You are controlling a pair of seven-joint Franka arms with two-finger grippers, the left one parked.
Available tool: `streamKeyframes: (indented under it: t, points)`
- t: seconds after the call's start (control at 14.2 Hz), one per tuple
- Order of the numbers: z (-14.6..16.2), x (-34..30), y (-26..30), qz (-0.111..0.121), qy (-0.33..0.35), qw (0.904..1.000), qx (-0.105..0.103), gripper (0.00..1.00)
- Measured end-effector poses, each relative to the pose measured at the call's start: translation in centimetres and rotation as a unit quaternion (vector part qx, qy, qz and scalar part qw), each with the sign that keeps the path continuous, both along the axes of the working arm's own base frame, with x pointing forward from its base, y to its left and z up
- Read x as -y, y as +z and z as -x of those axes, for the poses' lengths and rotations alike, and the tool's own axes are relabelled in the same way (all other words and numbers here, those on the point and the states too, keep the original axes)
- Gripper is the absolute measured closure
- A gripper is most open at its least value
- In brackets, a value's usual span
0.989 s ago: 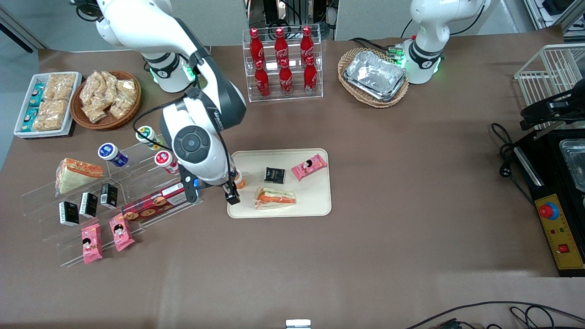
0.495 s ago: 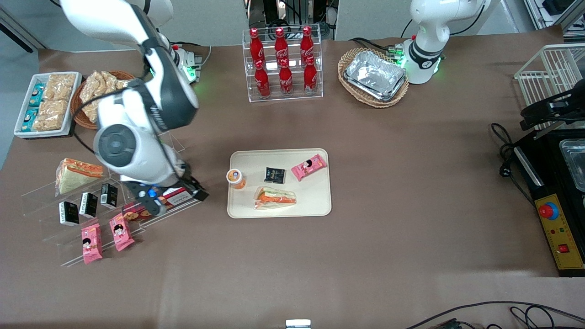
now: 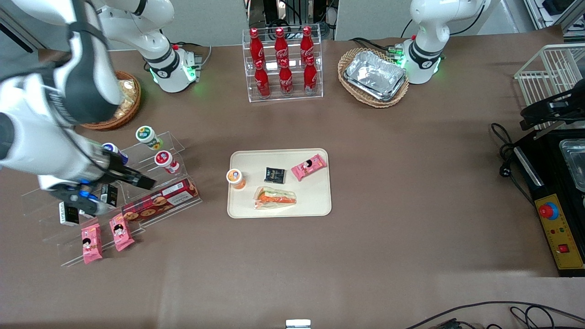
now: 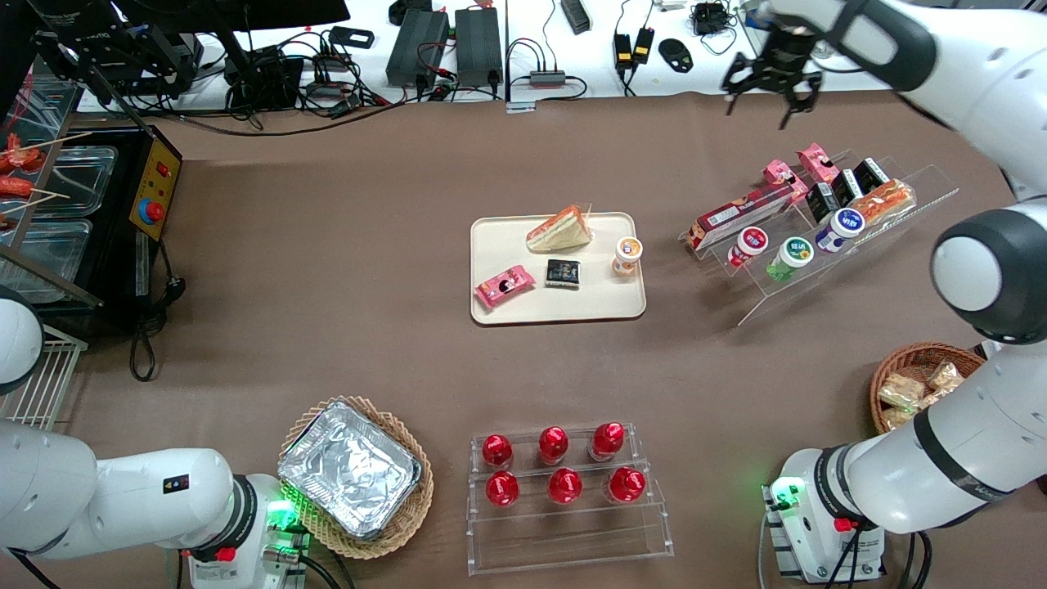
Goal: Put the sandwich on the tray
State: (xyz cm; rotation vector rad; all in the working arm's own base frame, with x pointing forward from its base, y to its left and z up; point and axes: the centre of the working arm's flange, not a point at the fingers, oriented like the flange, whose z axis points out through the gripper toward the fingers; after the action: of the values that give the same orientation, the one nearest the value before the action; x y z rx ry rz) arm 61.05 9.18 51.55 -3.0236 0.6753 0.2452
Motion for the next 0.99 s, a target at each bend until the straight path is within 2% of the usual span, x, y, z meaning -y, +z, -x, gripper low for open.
streamKeyframes:
  t: [0.28,0.49,0.99]
  points:
    - [2.0,8.1,2.1,-0.033,0.083,0.996,0.008,0.0]
    - [4.4,11.2,2.7,-0.047,0.117,0.992,0.012,0.0]
    - [9.3,11.3,4.7,-0.027,0.144,0.9882,0.042,0.0]
